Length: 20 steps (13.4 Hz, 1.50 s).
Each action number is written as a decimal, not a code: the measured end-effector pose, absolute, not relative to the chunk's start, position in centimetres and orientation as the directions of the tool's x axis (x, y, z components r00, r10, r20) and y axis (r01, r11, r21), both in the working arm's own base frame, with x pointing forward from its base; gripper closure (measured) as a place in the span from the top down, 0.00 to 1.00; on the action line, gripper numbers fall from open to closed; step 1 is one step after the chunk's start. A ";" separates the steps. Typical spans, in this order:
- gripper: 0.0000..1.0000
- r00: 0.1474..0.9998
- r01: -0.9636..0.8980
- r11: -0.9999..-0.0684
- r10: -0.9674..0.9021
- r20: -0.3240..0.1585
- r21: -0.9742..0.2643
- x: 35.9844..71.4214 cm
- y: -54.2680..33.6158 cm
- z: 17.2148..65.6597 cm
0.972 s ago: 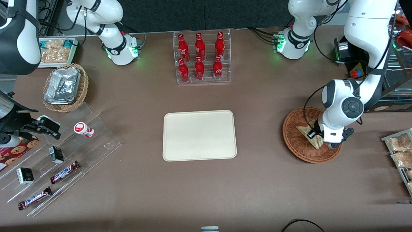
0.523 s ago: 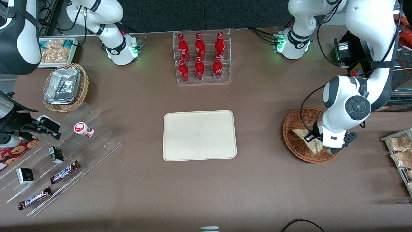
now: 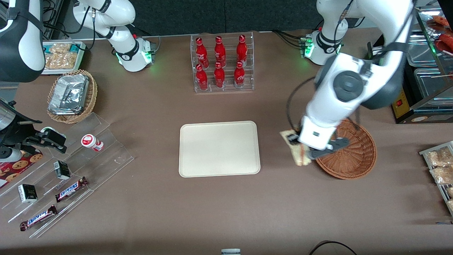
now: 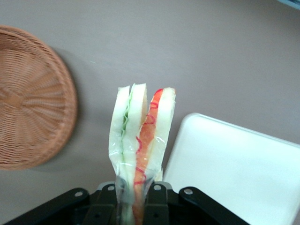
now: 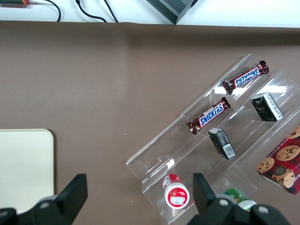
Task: Place sandwich from basket to tray
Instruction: 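Lift the sandwich and carry it with the left gripper over the cream tray, then lower the sandwich onto the tray and open the left gripper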
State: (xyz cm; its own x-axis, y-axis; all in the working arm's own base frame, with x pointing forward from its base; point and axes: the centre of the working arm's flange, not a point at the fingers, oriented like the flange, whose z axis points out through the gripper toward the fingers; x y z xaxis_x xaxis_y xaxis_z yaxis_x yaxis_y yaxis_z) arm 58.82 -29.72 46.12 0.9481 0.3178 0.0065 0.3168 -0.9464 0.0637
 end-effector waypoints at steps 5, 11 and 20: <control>0.15 0.980 0.197 -0.976 0.193 -0.048 0.096 58.2 -40.2 42.6; 0.15 0.994 0.112 -0.983 0.108 -0.031 0.149 56.7 -49.7 35.3; 0.25 0.998 0.038 -0.986 0.046 0.044 0.160 55.6 -53.5 22.8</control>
